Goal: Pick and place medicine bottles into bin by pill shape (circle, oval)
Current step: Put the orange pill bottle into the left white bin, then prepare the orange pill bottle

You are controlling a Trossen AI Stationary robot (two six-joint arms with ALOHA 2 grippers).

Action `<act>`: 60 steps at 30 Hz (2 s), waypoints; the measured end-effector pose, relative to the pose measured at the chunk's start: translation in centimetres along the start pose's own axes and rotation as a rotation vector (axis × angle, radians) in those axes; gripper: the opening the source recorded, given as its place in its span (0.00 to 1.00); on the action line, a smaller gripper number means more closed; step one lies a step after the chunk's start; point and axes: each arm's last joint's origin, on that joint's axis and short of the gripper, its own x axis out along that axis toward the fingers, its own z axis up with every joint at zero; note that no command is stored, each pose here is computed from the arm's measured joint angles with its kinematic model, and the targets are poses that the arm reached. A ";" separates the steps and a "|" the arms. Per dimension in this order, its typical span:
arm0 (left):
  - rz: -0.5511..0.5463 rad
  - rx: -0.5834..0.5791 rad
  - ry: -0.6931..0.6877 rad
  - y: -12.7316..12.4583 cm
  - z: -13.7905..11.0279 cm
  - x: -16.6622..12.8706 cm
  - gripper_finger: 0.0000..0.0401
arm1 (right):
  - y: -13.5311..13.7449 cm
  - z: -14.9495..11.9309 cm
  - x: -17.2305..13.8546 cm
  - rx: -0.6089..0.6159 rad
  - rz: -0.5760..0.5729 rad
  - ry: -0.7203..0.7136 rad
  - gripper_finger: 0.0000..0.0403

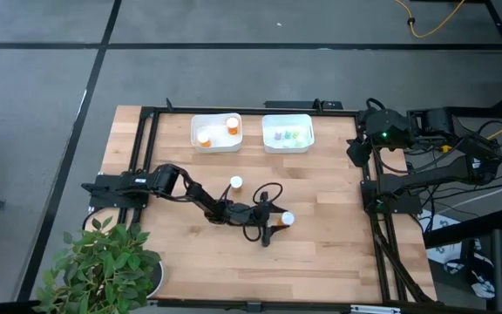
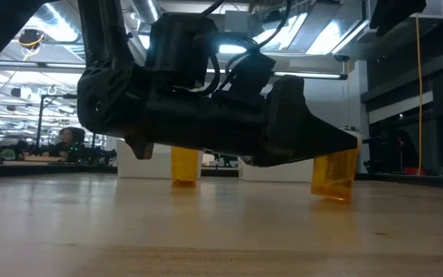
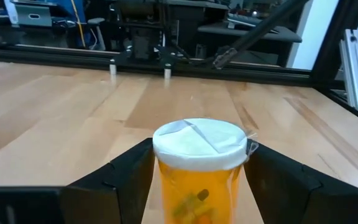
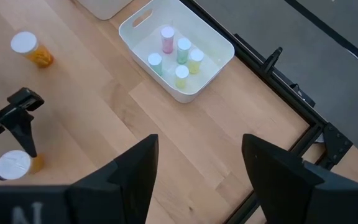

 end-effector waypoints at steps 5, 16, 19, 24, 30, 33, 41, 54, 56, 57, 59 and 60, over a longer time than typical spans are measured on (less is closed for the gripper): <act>-0.014 -0.003 0.004 -0.6 -0.1 -0.2 0.58 | 0.0 0.0 0.0 -0.003 0.000 0.000 0.58; -0.041 0.010 0.054 -2.0 -0.7 -0.6 0.58 | 0.0 0.0 0.0 -0.025 0.000 0.000 0.58; -0.012 -0.017 0.049 -2.1 -0.8 -0.7 0.58 | 0.0 0.0 0.0 -0.025 0.000 0.000 0.58; 0.003 -0.031 0.073 -2.2 -1.1 -0.9 0.58 | 0.0 0.0 0.0 -0.025 0.000 0.000 0.58; -0.013 -0.065 0.094 -2.5 -1.6 -1.4 0.58 | 0.0 0.0 0.0 -0.023 0.001 0.000 0.58; -0.016 -0.066 0.092 -2.4 -1.4 -1.7 0.58 | 0.0 0.0 0.0 -0.022 0.001 0.000 0.58; -0.008 0.006 0.200 -1.8 0.0 -3.9 0.58 | 0.0 0.0 0.0 -0.018 0.008 0.002 0.58; 0.012 0.085 0.369 -0.5 7.2 -8.6 0.58 | 0.5 0.0 0.1 0.188 0.120 0.069 0.58; 0.027 0.108 0.457 0.1 8.2 -9.7 0.58 | 0.7 0.0 0.3 0.248 0.117 0.083 0.58; 0.035 0.114 0.490 0.4 8.7 -10.2 0.58 | 1.0 0.0 0.5 0.275 0.115 0.090 0.58; 0.051 0.126 0.540 0.8 9.7 -11.2 0.58 | 1.7 0.0 1.3 0.322 0.098 0.104 0.58; 0.057 0.126 0.555 1.0 10.2 -11.6 0.58 | 2.2 -0.1 1.9 0.345 0.096 0.109 0.58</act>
